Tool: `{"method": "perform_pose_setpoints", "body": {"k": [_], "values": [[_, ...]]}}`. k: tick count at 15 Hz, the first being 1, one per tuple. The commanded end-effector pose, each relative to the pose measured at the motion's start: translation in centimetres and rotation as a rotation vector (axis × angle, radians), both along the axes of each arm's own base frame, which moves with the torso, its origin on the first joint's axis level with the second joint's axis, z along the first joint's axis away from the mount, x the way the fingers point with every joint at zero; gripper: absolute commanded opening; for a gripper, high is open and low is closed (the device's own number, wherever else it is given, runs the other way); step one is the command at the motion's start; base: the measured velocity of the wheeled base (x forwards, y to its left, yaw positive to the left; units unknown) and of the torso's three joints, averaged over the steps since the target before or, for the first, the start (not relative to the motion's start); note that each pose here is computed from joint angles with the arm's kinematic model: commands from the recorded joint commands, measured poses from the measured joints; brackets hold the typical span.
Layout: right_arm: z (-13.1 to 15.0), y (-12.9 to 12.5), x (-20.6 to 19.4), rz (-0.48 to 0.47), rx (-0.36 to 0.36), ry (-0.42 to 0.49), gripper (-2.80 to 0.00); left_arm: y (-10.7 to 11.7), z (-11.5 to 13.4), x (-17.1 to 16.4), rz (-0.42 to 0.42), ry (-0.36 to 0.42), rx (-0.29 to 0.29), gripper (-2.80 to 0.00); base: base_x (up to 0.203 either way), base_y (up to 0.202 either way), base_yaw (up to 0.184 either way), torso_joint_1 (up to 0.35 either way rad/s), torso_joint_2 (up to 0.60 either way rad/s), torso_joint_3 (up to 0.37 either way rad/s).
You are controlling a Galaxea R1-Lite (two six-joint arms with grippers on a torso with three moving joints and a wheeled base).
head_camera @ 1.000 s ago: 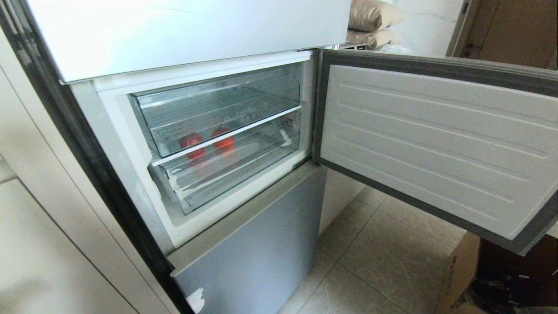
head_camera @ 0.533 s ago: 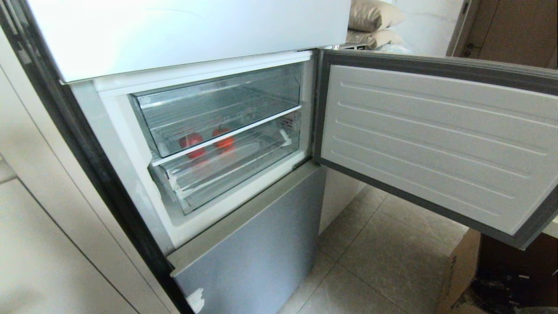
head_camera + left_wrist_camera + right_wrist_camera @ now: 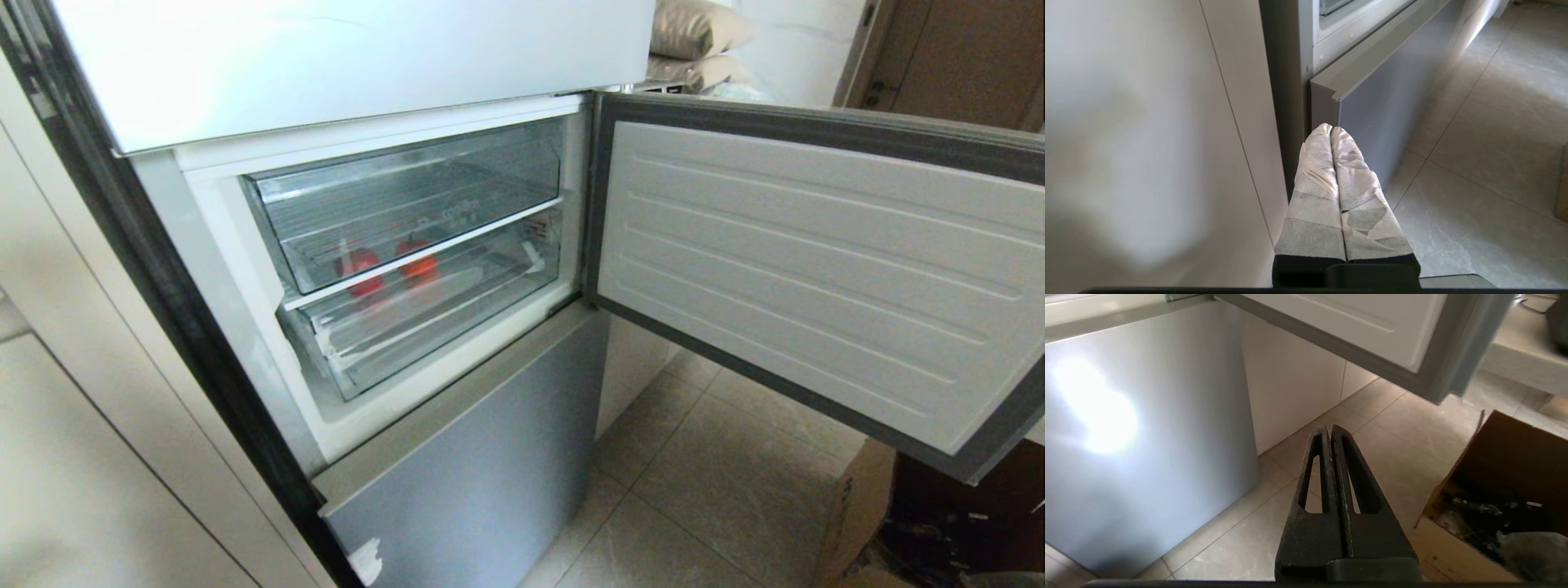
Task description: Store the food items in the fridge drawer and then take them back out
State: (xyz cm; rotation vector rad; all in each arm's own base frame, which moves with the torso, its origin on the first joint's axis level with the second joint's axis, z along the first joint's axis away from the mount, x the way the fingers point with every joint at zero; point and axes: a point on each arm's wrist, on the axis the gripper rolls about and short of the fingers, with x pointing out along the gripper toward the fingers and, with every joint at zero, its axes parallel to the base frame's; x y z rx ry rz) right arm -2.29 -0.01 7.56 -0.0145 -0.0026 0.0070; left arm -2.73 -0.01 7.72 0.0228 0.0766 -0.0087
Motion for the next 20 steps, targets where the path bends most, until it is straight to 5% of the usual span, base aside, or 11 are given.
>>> {"method": "perform_pose_setpoints", "body": {"k": [1,20], "values": [[0.01,0.0,0.01,-0.001,0.008,0.001,-2.8,0.0,-0.02,0.0,0.0,0.002,0.0,-2.8,0.0,0.0,0.0,0.0,0.0,0.0],[0.01,0.0,0.01,-0.001,0.011,0.001,-2.8,0.0,-0.02,0.0,0.002,0.002,0.0,-2.8,0.002,-0.007,0.168,0.002,0.0,0.003]]}}
